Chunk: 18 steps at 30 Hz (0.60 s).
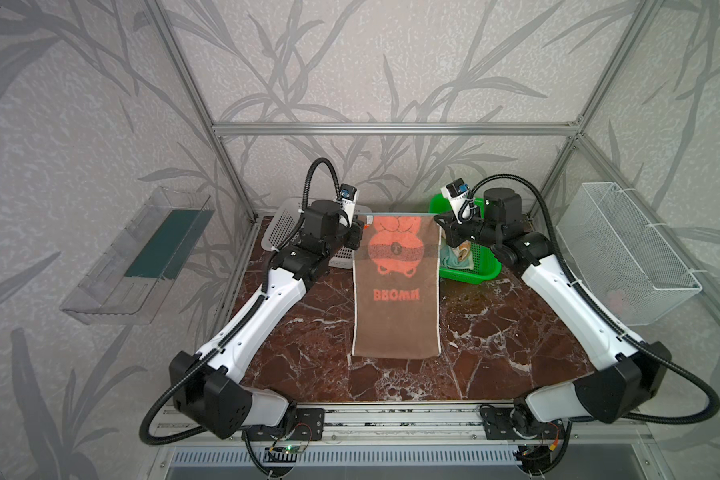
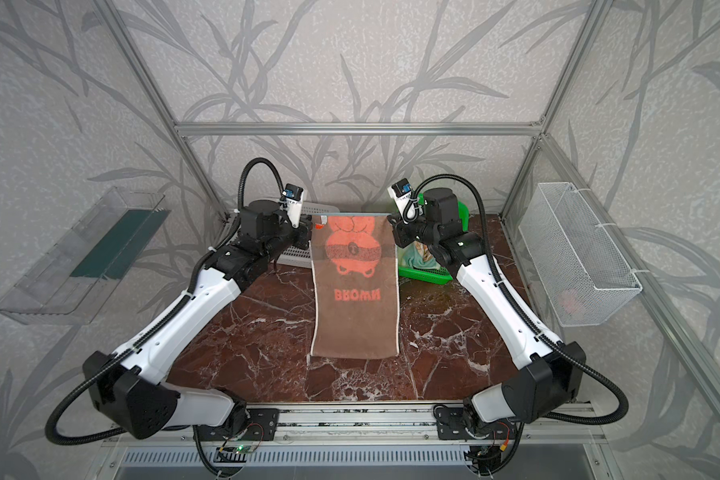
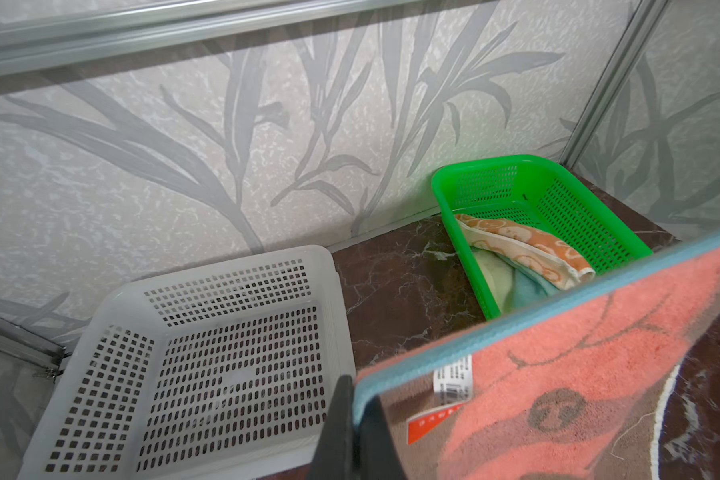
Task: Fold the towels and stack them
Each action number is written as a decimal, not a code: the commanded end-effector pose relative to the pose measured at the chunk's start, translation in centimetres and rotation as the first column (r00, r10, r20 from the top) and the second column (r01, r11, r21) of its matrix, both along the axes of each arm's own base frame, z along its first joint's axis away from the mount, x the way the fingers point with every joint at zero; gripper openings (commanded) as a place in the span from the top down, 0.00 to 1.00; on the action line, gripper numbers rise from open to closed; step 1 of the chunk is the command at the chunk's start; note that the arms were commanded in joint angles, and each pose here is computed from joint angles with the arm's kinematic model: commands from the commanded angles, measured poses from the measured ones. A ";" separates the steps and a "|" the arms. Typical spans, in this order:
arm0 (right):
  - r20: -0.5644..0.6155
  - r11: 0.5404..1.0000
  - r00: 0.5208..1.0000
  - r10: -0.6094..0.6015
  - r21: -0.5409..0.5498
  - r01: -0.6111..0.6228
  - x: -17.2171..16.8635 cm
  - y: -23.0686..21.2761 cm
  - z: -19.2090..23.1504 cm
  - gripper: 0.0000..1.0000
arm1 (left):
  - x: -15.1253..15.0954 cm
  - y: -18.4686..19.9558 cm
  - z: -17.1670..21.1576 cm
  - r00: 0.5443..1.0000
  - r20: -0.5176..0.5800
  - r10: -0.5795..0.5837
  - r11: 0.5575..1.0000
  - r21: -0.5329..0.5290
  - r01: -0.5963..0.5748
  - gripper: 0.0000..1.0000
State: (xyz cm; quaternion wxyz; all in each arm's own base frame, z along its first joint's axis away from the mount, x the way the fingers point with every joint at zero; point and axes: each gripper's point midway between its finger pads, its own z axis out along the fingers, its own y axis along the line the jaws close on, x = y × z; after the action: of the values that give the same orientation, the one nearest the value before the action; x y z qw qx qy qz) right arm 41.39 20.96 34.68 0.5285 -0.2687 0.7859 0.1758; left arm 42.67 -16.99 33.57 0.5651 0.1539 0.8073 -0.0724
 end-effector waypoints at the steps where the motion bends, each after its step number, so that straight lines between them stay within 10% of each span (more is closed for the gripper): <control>1: 0.047 0.994 0.993 -0.108 0.030 0.106 3.4 -2.4 1.2 1.00 | 3.3 3.5 1.6 0.982 0.089 0.164 0.986 0.019 -0.166 1.00; 18: -0.267 0.997 0.963 -0.039 0.060 0.057 5.6 1.1 -14.3 1.00 | 4.6 0.2 -10.4 0.993 -0.100 0.059 0.998 0.016 -0.058 1.00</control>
State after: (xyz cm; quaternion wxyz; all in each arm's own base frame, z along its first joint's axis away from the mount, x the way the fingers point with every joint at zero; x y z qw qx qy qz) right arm 46.18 21.82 22.15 0.4400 -0.2211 0.8436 0.2140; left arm 46.78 -17.18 23.78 0.5178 0.1459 0.8410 -0.0570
